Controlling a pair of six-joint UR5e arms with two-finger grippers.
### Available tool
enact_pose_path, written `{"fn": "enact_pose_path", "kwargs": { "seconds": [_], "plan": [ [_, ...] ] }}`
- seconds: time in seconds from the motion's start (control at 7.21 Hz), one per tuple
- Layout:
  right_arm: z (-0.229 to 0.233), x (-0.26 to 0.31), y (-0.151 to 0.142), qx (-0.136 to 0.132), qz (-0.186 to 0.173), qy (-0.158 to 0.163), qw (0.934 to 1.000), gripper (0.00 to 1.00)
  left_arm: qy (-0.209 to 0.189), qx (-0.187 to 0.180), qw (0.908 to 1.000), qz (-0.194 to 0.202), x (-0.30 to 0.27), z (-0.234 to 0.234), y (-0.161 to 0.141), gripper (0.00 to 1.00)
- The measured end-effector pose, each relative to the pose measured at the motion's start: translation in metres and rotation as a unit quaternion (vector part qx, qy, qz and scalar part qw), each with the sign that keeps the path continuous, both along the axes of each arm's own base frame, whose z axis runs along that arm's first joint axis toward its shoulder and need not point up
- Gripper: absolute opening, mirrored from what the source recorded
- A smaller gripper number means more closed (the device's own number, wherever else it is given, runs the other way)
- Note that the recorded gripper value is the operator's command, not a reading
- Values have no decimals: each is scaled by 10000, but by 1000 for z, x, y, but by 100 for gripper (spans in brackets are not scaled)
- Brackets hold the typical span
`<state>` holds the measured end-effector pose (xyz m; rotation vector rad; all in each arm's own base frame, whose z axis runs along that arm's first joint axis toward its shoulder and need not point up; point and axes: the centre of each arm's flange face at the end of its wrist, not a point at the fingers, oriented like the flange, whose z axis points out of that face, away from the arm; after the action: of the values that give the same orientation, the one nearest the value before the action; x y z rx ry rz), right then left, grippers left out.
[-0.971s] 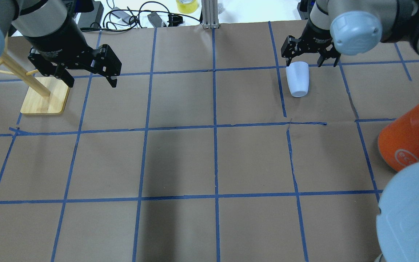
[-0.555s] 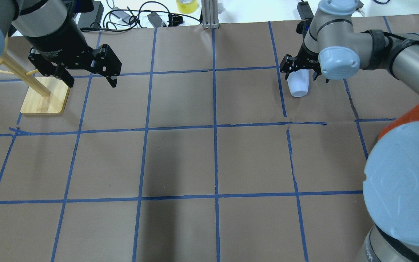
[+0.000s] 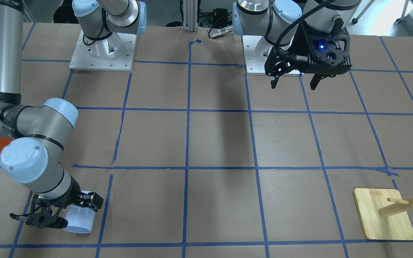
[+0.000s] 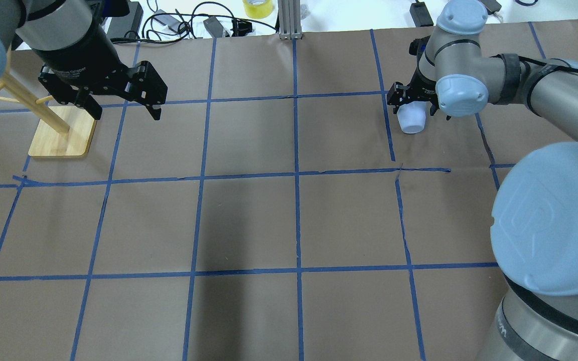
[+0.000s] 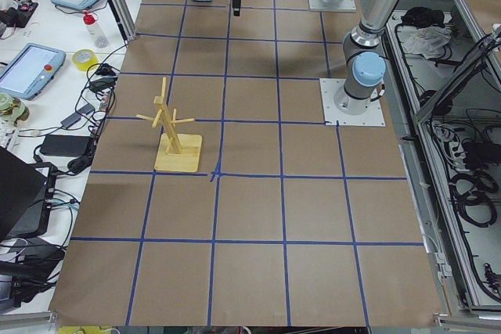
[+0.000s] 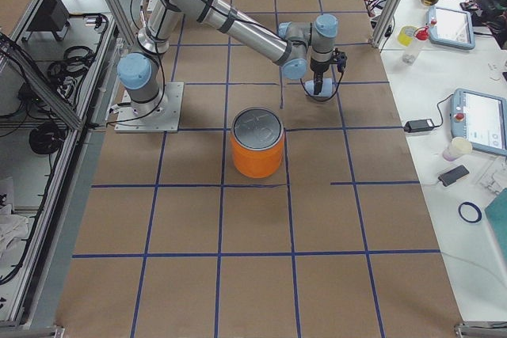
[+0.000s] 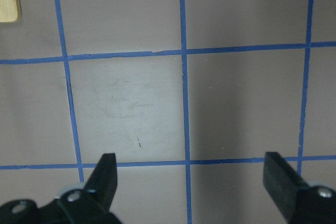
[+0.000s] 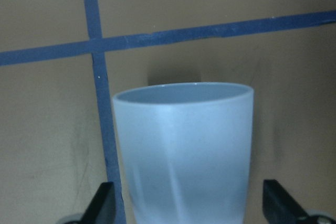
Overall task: Flip cup
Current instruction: 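Lower the right gripper and grasp the pale blue cup, then carry the cup with the right gripper toward the table center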
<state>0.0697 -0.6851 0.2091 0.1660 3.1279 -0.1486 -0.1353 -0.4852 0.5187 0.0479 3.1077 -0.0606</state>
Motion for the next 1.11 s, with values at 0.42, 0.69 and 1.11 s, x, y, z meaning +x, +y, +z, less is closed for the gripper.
{"fn": "enact_pose_path", "kwargs": {
  "seconds": [0.42,0.69,1.11],
  "plan": [
    [-8,-1,-10,-28,-1,-13,10000,74,0,4,10000,-3,0,0,0,100],
    [-7,-1,-12,-41,0,-31,10000,71,1,1,10000,-1,0,0,0,100],
    [28,3,-12,-161,310,-73,9994,71,-1,2,10000,-1,0,0,0,100]
  ]
}}
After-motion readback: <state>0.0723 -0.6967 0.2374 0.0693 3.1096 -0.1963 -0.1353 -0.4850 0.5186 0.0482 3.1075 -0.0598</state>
